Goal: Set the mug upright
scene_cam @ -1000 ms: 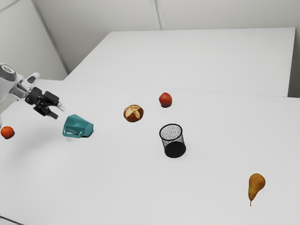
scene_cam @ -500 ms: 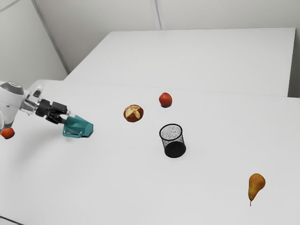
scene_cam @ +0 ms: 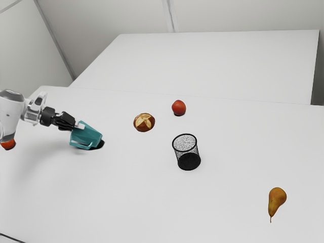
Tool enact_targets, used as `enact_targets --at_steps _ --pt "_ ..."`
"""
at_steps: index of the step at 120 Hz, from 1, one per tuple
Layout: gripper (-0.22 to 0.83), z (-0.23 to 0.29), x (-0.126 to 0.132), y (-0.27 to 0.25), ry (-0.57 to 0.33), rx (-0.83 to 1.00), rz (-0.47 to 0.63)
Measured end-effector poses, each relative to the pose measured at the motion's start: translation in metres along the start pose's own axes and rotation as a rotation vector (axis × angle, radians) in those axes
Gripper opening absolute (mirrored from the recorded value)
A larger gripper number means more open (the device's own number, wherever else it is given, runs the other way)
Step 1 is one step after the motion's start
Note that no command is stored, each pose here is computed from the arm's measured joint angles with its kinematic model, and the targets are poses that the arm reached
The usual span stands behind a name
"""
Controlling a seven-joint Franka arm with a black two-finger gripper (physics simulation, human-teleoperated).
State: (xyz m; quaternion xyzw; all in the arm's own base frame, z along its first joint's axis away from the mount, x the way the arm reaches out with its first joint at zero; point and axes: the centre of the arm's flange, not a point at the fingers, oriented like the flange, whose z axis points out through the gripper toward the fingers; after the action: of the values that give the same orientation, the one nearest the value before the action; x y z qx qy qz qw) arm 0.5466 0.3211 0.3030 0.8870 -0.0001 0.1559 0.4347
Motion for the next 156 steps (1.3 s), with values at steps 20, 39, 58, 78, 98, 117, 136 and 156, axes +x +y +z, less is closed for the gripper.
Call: enact_targets --at_steps 20,39,58,78,98,117,136,156 --pt "-0.14 -0.01 0.014 0.038 -0.001 -0.003 0.062" --pt "-0.16 -0.006 0.036 0.105 -0.069 0.063 0.155" --pt "-0.17 0.014 0.054 0.194 -0.24 0.239 0.271" --pt "-0.17 0.036 0.062 0.251 -0.371 0.451 0.332" --pt "-0.17 0.066 0.066 0.295 -0.435 0.628 0.374" --pt "-0.17 0.099 0.059 0.31 -0.453 0.752 0.374" --pt "-0.17 0.122 0.049 0.295 -0.423 0.821 0.335" --pt "-0.17 0.139 0.043 0.275 -0.389 0.848 0.277"
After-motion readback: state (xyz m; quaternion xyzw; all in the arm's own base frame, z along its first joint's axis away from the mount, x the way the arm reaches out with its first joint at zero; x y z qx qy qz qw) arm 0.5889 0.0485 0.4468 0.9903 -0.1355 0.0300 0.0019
